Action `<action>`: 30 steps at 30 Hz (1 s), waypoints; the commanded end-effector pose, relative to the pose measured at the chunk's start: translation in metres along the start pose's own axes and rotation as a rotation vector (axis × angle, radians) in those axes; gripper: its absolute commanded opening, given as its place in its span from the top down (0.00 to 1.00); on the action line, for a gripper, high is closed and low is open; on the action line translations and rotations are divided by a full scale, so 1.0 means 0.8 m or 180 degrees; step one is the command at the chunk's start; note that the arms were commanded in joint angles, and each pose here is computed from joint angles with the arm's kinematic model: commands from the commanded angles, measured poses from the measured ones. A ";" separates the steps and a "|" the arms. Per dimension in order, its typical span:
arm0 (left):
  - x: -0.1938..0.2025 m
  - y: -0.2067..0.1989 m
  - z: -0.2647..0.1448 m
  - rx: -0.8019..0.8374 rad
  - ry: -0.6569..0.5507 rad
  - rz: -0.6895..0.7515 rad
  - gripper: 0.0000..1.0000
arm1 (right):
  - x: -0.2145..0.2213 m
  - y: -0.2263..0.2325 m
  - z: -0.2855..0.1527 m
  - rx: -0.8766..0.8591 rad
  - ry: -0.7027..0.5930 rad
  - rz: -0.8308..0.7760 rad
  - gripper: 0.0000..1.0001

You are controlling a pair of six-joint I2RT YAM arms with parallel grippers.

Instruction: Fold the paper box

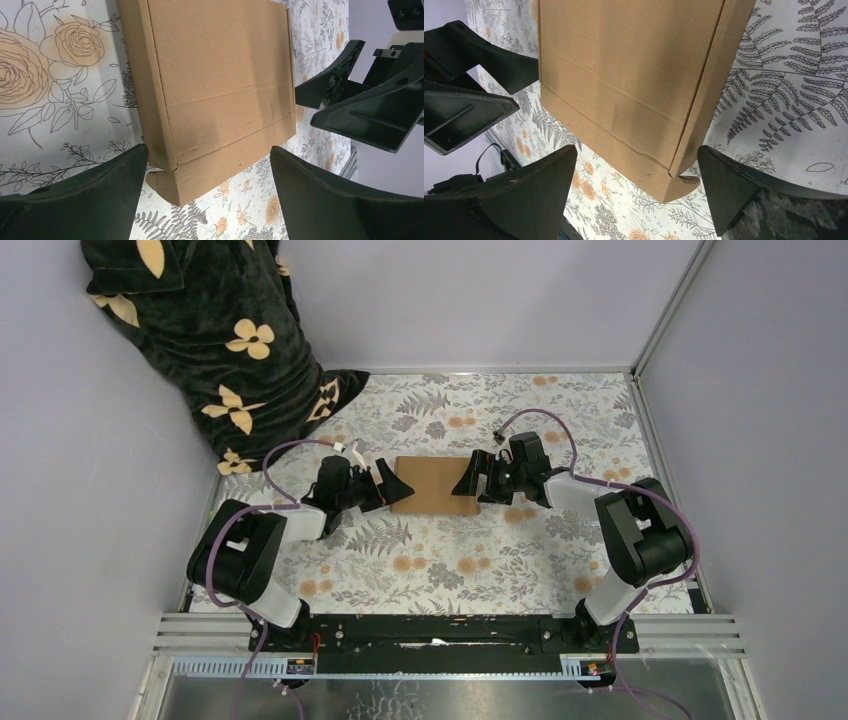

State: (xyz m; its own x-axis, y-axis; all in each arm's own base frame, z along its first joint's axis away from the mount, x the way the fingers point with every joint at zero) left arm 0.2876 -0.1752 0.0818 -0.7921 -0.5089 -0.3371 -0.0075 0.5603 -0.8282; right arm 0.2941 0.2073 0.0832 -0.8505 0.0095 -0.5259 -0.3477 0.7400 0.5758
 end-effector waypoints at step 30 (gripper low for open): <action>-0.011 -0.017 0.006 0.0222 -0.0075 0.0110 0.01 | -0.029 0.007 -0.002 0.0009 -0.0129 -0.0169 0.01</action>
State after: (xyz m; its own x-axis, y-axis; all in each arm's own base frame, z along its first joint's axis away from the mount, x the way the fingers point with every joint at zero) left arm 0.2877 -0.1766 0.0802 -0.7974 -0.5042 -0.3315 -0.0042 0.5540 -0.8325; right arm 0.3013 0.2074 0.0892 -0.8368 -0.0022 -0.5474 -0.3631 0.7505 0.5521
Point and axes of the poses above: each gripper's point midway between its finger pads, its own z axis out along the fingers, its own y axis along the line the jaws close on, x = y × z, the point moved 5 cm from there along -z, back along the fingers, and after that the axes turned 12 degrees about -z, right-handed, at the moved point
